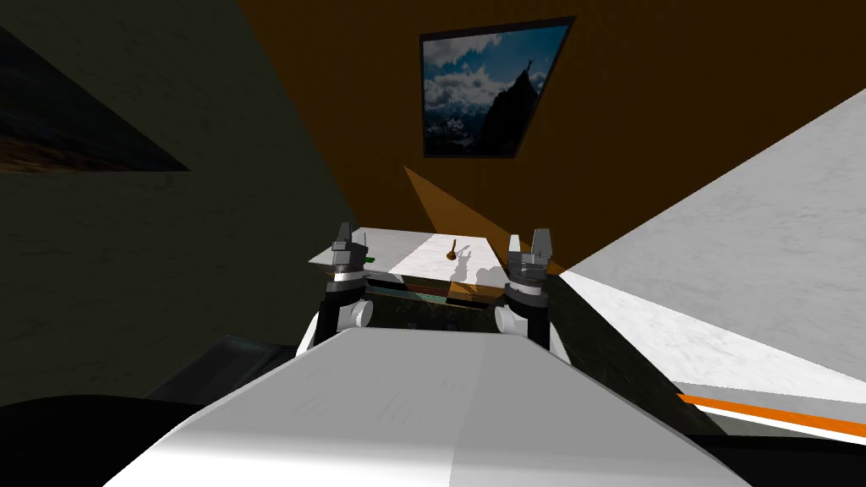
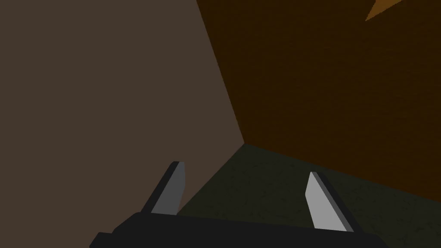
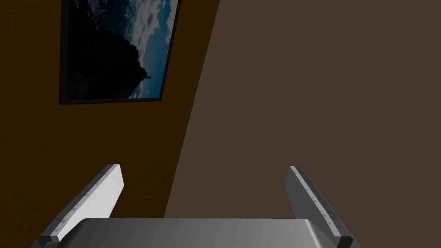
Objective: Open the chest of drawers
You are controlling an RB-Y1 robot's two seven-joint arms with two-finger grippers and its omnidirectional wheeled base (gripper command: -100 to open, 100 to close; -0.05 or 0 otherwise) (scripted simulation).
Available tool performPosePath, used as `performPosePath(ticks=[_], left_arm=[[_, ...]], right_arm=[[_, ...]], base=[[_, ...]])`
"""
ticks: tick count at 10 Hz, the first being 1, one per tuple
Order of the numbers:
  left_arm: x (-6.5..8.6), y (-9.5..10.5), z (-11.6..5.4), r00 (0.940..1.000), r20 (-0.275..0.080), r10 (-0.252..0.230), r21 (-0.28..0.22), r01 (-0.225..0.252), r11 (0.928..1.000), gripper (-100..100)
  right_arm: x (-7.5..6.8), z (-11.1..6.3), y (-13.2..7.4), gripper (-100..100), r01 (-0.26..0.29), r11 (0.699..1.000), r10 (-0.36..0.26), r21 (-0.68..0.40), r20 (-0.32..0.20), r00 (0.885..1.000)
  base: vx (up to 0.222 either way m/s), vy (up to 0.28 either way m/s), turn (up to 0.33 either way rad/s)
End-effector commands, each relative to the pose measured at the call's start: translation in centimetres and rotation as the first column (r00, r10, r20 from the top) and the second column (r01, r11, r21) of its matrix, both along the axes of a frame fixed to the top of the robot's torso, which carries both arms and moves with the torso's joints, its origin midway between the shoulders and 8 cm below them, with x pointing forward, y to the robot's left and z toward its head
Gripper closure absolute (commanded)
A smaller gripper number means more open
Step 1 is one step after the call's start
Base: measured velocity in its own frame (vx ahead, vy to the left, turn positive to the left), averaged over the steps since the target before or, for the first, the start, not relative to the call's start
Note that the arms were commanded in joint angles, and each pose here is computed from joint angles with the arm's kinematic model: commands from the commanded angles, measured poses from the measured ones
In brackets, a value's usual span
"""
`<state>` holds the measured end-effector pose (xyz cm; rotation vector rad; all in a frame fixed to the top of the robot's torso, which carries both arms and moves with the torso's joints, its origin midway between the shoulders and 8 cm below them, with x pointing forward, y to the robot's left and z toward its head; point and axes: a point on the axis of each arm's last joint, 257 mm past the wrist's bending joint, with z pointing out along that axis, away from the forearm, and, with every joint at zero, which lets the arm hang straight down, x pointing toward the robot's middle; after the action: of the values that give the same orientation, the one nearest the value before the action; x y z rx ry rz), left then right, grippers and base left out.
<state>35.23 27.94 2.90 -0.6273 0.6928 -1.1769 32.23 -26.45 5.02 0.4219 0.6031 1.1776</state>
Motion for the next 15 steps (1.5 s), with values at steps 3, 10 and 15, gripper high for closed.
performPosePath(ticks=[3, 10, 15], left_arm=[[0.0, 0.0, 0.0, 1.0000, 0.000, 0.000, 0.000, 0.000, 1.0000, 0], [0.7, -0.3, -1.3, 0.9996, -0.022, -0.014, 0.029, 0.015, 0.9995, -100], [2.6, -0.5, -5.6, 0.9958, -0.085, -0.034, 0.081, 0.041, 0.9959, -100]], right_arm=[[0.0, 0.0, 0.0, 0, 0.000, 1.000, 0.000, 0.000, 0.000, 1.000], [0.0, 0.0, 0.0, 0, 0.000, 1.000, 0.000, 0.000, 0.000, 1.000], [0.0, 0.0, 0.0, 0, 0.000, 1.000, 0.000, 0.000, 0.000, 1.000]], base=[[0.000, 0.000, 0.000], [0.002, -0.002, 0.000], [0.032, -0.021, -0.002]])
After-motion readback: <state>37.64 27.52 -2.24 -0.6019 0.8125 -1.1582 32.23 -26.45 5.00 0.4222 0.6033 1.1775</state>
